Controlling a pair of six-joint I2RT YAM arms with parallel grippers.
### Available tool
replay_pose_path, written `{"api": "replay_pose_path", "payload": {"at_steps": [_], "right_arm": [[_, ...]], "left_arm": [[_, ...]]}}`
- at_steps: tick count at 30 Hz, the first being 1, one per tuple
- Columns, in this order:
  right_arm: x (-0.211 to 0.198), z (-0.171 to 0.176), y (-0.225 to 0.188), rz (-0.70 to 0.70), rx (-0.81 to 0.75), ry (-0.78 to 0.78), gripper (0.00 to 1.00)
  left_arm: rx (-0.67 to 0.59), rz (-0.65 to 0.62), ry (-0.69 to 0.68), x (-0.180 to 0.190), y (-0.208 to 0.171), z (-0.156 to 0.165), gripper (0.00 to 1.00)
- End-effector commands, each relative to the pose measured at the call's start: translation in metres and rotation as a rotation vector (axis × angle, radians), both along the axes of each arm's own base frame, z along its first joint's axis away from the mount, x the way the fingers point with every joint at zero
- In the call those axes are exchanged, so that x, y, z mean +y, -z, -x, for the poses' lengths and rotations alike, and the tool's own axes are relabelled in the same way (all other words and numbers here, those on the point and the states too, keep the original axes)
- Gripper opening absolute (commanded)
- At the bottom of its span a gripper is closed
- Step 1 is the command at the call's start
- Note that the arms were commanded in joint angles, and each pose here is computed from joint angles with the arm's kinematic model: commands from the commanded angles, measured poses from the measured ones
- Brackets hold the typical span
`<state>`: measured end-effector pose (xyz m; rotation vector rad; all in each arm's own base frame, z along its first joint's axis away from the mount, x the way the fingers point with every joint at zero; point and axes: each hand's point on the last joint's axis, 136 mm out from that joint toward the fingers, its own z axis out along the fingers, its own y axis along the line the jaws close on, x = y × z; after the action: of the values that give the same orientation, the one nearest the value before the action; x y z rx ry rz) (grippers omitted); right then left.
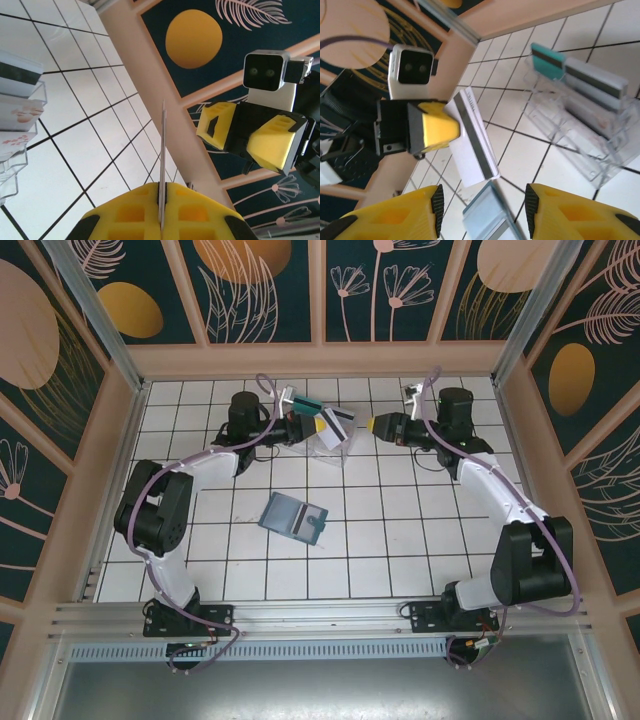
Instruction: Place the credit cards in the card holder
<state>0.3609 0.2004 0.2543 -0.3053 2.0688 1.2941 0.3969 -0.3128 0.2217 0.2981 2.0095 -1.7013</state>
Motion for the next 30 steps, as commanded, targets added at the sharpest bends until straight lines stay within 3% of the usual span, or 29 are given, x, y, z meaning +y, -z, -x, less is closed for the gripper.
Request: {"api": "replay_pose_path", "payload": {"at_steps": [1, 12, 15, 18, 30], "right_arm": [[0.014, 0.021, -0.003, -0.045, -0.008, -0.131, 0.48], [0.051, 0.012, 0.005, -0.049, 0.011, -0.224, 0.44], [0.055, 0.01, -0.001, -0.066, 0.003, -0.226, 0.35], [0.057, 0.008, -0.006, -0.071, -0.008, -0.231, 0.33], [0.07, 0.009, -0.012, -0.085, -0.017, -0.265, 0.33]], "left_arm": [[-0.093, 0.01, 0.074, -0.002, -0.025, 0.011, 0.0], [-0.134, 0.012, 0.144, 0.002, -0.035, 0.036, 0.0], [-0.142, 0.017, 0.166, 0.003, -0.037, 0.042, 0.0], [-0.143, 0.018, 0.181, 0.004, -0.036, 0.047, 0.0], [-0.15, 0.029, 0.203, 0.0, -0.039, 0.051, 0.0]]}}
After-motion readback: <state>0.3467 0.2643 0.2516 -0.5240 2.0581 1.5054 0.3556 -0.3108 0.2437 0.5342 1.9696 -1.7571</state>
